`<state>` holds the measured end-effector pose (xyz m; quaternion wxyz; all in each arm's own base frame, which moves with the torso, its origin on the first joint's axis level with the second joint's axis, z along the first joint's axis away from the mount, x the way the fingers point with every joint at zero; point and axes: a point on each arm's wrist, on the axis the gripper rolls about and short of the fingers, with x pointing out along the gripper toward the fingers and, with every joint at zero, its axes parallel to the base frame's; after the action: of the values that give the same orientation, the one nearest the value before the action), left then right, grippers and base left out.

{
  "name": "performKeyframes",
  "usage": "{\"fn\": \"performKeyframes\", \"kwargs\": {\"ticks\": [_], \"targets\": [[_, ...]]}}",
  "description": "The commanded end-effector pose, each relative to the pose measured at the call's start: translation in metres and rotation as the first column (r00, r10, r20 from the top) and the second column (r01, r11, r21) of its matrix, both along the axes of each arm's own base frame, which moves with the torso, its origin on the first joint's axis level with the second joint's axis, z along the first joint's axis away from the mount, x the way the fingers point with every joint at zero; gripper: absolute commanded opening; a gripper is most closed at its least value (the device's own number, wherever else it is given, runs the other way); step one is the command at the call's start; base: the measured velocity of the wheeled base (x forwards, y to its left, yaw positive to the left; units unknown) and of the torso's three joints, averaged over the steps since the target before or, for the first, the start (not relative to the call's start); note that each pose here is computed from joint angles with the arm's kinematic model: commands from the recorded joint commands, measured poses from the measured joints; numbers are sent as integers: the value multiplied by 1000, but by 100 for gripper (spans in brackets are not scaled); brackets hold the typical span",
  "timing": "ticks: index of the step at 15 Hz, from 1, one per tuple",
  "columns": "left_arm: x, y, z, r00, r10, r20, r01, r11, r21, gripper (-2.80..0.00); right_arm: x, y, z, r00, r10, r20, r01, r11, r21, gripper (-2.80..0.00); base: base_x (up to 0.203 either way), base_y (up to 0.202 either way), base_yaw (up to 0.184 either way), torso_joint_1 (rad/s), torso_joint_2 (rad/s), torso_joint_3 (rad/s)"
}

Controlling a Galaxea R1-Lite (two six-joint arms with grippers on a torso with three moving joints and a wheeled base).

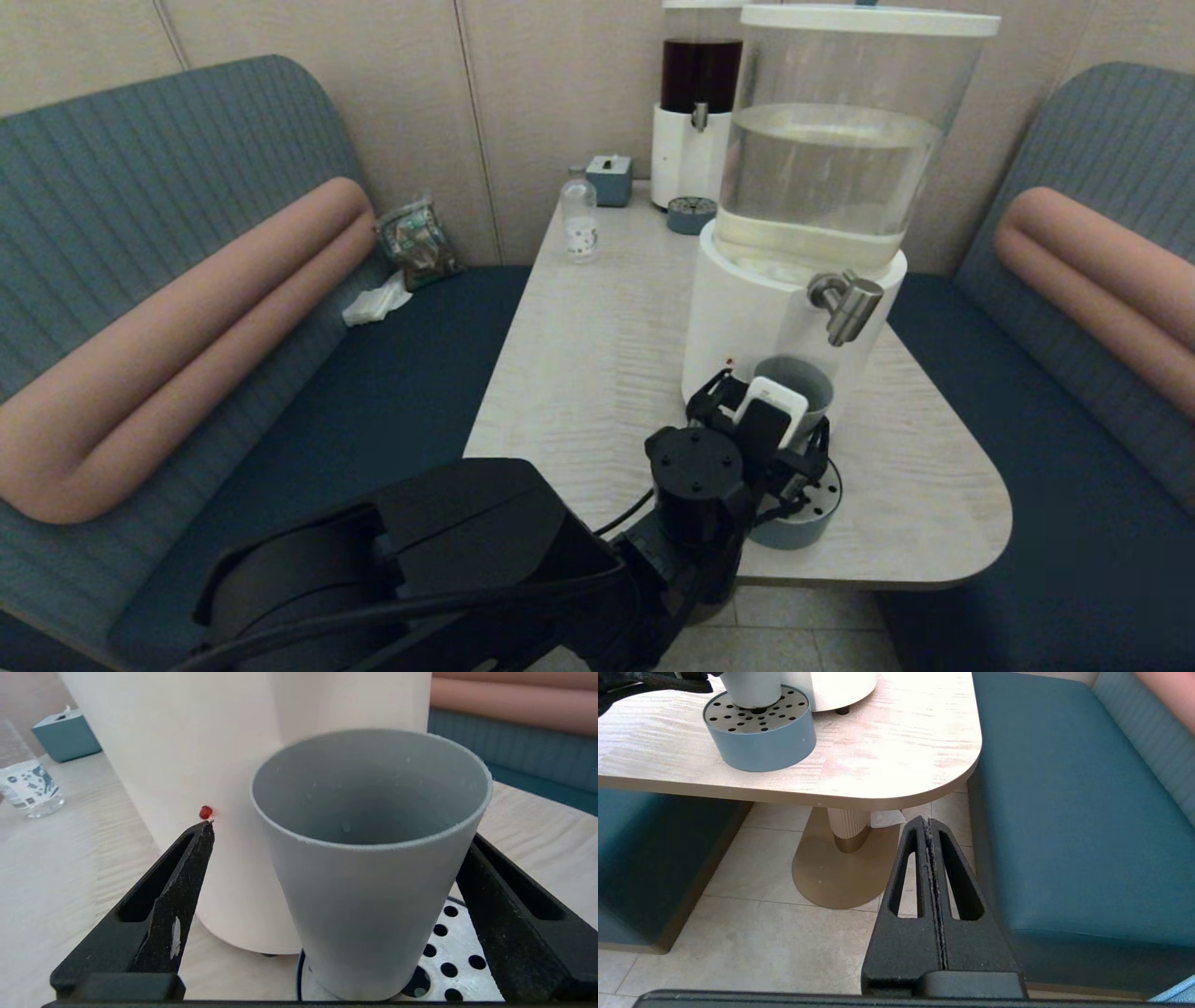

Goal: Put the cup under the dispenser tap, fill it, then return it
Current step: Place the cup next to the water dispenser

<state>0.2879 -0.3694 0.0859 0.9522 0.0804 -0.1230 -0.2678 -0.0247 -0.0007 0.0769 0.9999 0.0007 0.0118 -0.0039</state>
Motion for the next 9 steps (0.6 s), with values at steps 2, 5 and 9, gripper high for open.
{"fn": "performKeyframes", "kwargs": {"ticks": [2, 5, 9], "targets": [[-1, 1, 4, 1000, 3, 13, -2, 1000, -13, 0, 0, 0, 0, 1000, 0, 1, 0, 1000, 0, -280, 0, 0, 0, 0, 0, 0], [-1, 1, 2, 1000, 2, 11, -2, 1000, -10, 0, 0, 0, 0, 1000, 0, 1, 0, 1000, 0, -280, 0, 0, 0, 0, 0, 0], [-5, 1, 1, 1000, -3, 15, 3, 1000, -9, 0, 0, 0, 0, 1000, 0, 1, 0, 1000, 0, -280, 0, 0, 0, 0, 0, 0]]}}
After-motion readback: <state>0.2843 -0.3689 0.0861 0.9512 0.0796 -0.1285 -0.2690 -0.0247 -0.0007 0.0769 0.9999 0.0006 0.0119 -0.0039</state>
